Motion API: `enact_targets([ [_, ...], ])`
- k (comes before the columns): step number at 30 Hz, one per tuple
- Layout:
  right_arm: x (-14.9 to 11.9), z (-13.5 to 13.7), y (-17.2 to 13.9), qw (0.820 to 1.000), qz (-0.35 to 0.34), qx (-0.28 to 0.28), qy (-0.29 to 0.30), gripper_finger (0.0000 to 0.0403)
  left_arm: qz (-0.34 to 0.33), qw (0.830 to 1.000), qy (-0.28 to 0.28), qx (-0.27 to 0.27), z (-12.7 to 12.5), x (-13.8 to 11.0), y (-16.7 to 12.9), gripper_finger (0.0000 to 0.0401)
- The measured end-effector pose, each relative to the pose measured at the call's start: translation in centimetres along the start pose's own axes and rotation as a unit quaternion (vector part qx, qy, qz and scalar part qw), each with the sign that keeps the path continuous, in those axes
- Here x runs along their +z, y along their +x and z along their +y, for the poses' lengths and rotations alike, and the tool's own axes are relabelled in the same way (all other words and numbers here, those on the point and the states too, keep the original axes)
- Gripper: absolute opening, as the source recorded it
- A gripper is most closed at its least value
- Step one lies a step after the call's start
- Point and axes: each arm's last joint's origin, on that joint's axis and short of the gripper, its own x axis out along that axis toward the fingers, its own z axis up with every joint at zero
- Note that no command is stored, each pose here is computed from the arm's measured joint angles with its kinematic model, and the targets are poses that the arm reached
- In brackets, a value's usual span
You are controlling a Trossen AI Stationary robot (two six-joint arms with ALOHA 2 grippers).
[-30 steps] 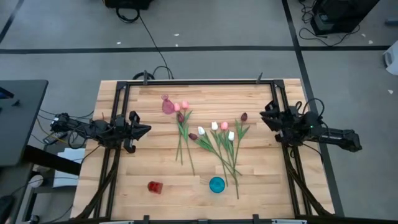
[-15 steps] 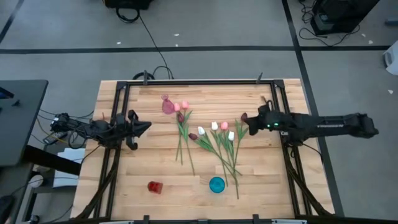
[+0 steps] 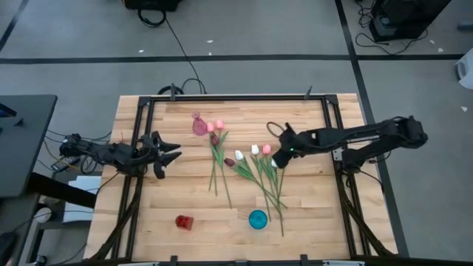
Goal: Sort flowers into vase by color
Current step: Put the top right red flower into the purple vase
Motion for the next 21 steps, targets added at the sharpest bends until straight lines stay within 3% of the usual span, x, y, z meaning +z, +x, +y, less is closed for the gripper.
enact_targets([
  [5,-0.3,2.6,1.0,0.998,0.053,0.007,0.019,0.0174,-0.009,1.000,-0.002,0.013,0.0,0.4,-0.1,0.0163],
  [11,-1.1,6.7,2.3,0.995,0.101,-0.014,0.002,0.0167,-0.011,1.000,-0.001,0.026,0.1,0.4,-0.1,0.0163],
  [18,-2.2,8.5,3.9,0.977,0.167,-0.129,0.015,0.0155,-0.010,0.999,0.026,0.028,0.1,0.4,-0.1,0.0163],
  [21,-2.6,8.6,4.7,0.973,0.181,-0.143,0.024,0.0152,-0.009,0.999,0.036,0.028,0.1,0.4,-0.1,0.0163],
])
